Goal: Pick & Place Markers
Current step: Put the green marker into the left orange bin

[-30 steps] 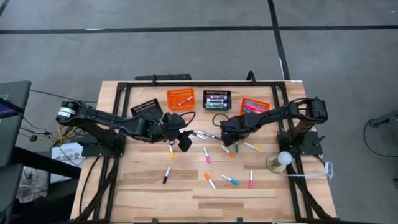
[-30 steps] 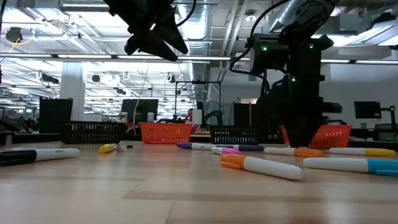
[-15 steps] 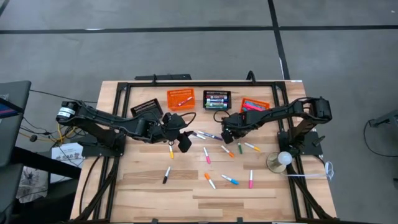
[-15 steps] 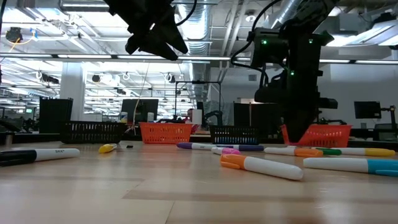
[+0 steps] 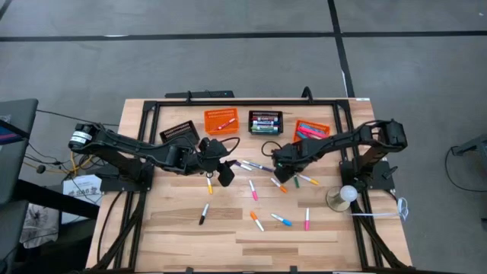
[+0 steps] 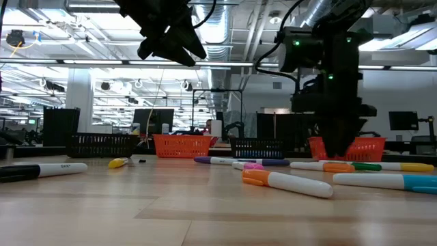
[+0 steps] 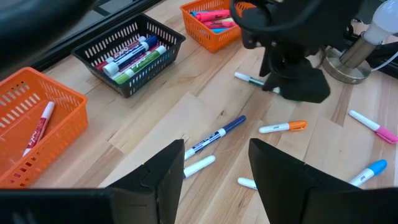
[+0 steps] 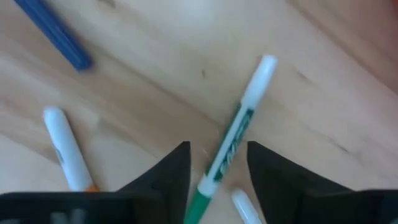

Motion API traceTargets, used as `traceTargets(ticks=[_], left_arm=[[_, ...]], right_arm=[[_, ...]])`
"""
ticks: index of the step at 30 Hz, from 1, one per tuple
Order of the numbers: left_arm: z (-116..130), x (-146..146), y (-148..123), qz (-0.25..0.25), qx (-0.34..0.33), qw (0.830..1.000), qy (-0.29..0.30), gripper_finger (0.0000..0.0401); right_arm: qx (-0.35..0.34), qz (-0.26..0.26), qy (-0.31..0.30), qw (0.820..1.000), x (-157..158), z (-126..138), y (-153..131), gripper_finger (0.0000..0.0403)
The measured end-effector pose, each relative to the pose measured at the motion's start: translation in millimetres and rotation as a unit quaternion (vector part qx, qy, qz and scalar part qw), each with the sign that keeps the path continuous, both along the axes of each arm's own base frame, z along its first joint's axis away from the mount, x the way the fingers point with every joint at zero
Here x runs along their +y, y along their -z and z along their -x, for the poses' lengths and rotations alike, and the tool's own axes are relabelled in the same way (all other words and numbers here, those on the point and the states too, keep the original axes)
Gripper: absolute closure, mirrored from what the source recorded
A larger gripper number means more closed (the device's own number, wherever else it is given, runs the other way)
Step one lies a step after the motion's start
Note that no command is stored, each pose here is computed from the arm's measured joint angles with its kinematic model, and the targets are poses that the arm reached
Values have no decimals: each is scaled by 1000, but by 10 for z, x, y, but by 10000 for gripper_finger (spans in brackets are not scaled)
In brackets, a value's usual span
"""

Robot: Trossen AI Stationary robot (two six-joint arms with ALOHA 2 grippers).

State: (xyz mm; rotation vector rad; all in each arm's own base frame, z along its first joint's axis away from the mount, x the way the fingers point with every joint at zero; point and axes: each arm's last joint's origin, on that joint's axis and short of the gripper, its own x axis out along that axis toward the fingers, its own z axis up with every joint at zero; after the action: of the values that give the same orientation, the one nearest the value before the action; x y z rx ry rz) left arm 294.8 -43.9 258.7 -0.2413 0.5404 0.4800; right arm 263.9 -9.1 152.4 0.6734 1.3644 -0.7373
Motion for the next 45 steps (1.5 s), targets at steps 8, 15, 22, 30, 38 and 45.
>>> traceTargets(ticks=[8, 15, 22, 30, 38, 45], left_arm=[[0, 0, 0, 0, 0, 1000, 0, 222], [1, -13, 1, 0, 0, 1000, 2, 222], [1, -13, 1, -1, 1, 1000, 3, 222], [1, -14, 1, -4, 2, 1000, 5, 222], [1, -14, 1, -4, 2, 1000, 5, 222], [2, -14, 1, -4, 2, 1000, 5, 222]], right_arm=[[13, 35, 7, 999, 85, 6, 44, 188], [33, 29, 14, 999, 67, 27, 299, 193], [23, 24, 14, 999, 67, 14, 307, 232], [15, 30, 16, 999, 23, -2, 309, 325], [8, 33, -11, 999, 4, -26, 277, 384], [-22, 54, -5, 998, -72, -100, 154, 355]])
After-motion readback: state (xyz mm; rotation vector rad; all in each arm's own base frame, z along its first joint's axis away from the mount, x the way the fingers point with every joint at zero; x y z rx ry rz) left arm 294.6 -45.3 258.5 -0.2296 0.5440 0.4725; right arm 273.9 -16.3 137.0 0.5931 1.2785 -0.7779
